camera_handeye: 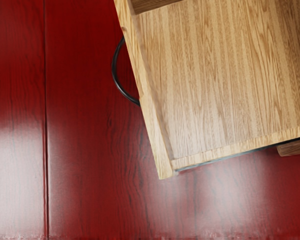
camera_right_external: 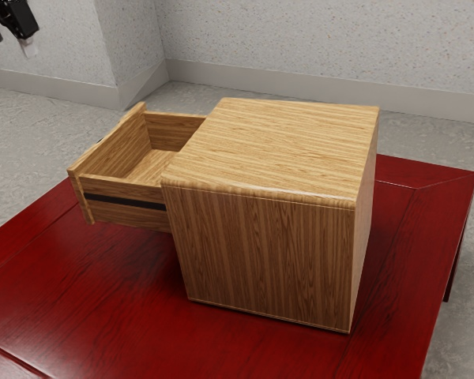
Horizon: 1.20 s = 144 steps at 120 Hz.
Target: Push the drawer handle with one arm to close the drawer
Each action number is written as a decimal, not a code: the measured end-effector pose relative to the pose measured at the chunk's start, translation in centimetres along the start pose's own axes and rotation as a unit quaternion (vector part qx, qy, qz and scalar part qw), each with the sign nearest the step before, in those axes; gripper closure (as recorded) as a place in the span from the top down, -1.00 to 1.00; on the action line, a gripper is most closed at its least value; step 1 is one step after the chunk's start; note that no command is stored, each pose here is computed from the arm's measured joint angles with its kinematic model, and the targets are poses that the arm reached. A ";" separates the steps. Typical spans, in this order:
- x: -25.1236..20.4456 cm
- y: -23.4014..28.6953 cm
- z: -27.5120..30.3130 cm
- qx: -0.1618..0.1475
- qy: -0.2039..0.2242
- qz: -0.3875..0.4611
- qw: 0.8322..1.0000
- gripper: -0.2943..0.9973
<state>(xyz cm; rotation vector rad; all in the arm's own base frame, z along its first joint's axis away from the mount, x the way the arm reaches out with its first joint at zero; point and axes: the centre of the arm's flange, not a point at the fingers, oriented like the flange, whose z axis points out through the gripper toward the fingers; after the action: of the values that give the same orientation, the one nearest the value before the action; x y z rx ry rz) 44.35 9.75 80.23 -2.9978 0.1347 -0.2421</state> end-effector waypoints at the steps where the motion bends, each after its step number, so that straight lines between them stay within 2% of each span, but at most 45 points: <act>1: 0.0 0.0 0.0 0.000 -0.001 0.000 1.000 0.54; 16: -0.1 0.2 1.2 0.000 -0.025 0.012 1.000 0.54; 36: 0.0 -0.1 6.1 -0.001 -0.082 0.027 0.996 0.54; 65: 1.9 -1.8 11.8 0.003 -0.066 0.113 0.991 0.54; 81: 2.5 -2.8 13.0 0.004 -0.039 0.163 0.986 0.11; 92: 2.3 -4.2 14.3 -0.002 -0.028 0.200 0.979 -0.10; 106: 2.5 -4.4 16.0 -0.010 -0.015 0.270 0.963 -0.25; 122: 2.5 -4.6 18.0 -0.017 -0.013 0.349 0.937 -0.25; 144: 3.2 -5.9 20.6 -0.038 0.007 0.443 0.896 -0.36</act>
<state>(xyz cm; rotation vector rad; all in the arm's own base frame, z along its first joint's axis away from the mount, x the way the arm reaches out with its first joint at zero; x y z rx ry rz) 51.42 17.78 61.35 -2.6462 1.4676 -0.1474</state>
